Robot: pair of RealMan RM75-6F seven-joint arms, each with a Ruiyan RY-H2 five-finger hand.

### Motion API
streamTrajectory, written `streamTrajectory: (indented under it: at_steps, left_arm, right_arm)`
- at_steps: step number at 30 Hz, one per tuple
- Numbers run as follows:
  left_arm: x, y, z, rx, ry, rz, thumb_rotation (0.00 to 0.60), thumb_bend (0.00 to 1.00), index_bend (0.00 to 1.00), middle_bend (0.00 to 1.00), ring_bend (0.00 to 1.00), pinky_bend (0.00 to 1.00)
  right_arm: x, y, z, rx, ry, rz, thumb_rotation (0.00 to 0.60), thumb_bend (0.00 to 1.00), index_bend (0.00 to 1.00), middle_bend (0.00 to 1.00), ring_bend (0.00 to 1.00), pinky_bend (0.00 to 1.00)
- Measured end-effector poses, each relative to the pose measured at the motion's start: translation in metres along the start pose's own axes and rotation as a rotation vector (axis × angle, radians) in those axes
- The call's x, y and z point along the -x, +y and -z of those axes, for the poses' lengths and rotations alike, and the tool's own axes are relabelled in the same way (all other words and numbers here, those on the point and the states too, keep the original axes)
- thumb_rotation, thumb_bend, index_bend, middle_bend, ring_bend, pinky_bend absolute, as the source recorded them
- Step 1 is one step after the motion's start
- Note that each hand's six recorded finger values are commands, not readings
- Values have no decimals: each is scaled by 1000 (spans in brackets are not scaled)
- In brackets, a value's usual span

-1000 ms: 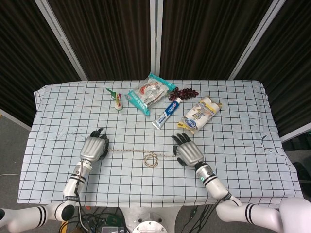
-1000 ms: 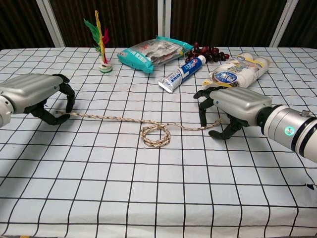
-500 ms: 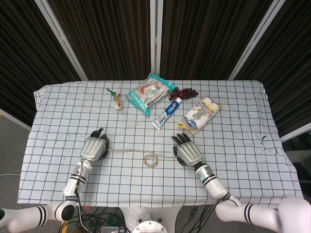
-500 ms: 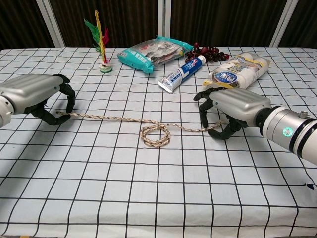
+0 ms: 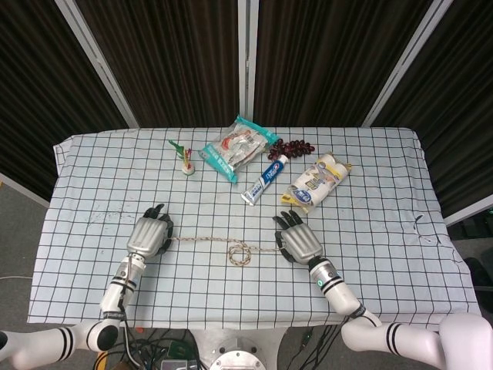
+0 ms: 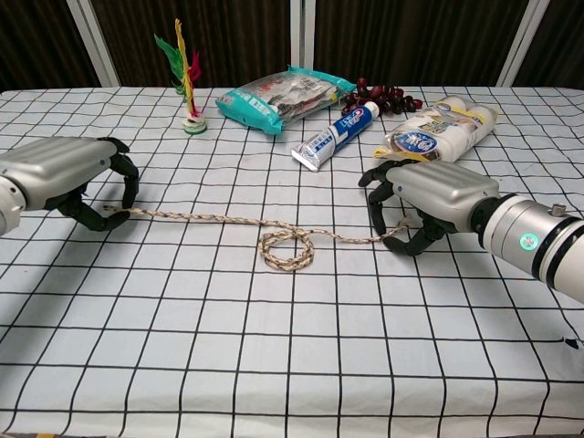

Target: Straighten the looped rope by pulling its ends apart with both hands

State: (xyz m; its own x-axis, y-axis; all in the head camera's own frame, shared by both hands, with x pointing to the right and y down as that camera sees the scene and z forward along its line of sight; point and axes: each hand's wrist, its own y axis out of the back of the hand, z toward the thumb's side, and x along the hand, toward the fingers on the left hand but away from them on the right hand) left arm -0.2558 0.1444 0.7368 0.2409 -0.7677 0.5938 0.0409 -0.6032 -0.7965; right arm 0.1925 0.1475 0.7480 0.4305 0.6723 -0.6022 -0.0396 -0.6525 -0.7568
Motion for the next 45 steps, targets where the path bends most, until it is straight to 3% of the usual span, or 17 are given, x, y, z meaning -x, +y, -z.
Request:
streamTrajectory:
  at_steps: [45]
  left_arm:
    - [0, 1, 1, 3, 4, 2, 600, 419, 643, 332, 83, 176]
  right_arm:
    - [-1, 4, 1, 22, 9, -16, 600, 260, 505, 118, 0, 0]
